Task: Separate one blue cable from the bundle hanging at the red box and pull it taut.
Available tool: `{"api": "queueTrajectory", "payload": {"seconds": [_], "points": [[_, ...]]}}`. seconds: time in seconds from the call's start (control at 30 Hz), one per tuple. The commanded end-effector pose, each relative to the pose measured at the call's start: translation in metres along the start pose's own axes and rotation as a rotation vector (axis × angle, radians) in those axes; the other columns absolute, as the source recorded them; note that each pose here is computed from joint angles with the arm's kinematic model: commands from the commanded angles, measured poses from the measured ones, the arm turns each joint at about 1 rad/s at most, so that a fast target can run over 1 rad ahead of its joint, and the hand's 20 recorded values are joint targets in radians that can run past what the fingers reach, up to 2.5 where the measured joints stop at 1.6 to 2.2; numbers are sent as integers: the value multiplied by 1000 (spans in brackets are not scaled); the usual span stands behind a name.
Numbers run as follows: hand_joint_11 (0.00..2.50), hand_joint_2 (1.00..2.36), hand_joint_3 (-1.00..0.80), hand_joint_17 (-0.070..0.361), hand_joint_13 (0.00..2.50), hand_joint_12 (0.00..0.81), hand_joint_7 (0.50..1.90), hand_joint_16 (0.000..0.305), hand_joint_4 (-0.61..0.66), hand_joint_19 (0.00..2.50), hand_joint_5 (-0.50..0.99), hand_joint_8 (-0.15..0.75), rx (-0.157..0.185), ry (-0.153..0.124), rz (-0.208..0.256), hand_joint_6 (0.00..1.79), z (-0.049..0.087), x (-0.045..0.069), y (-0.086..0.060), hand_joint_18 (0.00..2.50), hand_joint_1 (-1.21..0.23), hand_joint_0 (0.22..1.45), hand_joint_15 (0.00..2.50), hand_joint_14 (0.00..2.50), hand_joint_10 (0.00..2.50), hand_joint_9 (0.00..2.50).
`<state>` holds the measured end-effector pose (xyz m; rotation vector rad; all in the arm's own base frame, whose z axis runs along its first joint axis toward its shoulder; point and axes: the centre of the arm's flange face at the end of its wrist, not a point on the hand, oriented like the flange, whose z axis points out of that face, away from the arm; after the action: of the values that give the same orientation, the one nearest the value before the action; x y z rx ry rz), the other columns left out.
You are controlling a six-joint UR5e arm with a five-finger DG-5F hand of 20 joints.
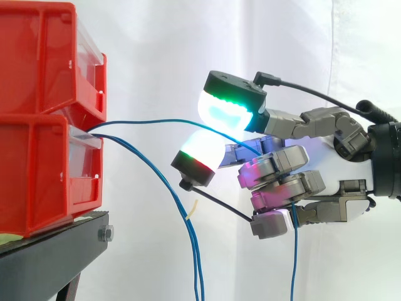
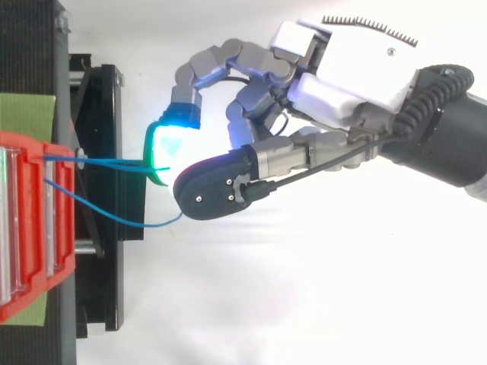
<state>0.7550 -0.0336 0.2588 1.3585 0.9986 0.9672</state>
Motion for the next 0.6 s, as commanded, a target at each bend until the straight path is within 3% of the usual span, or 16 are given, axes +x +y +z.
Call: {"api": "queueTrajectory", "payload": {"seconds": [0.0, 0.17, 0.37, 0.57], "points": [[1382, 1010, -383, 107, 1256, 284, 1033, 47, 43, 1186, -165, 253, 0, 1, 0, 954, 0, 1, 0, 1146, -769, 658, 1521, 1370, 1131, 1112], [1405, 1020, -238, 107, 1267, 293, 1073, 47, -3, 1191, -156, 252, -1, 1, 1, 965, 0, 1, 1, 1147, -773, 665, 1539, 1359, 1132, 1132], [1413, 1009, -397, 108, 1259, 289, 996, 48, 47, 1193, -161, 251, 0, 3, 0, 958, 0, 2, 0, 1143, -745, 645, 1535, 1366, 1119, 1124], [1427, 1024, -153, 105, 1264, 291, 1103, 47, -12, 1193, -141, 263, 0, 3, 0, 968, 0, 2, 0, 1139, -782, 656, 1537, 1354, 1110, 1148]]}}
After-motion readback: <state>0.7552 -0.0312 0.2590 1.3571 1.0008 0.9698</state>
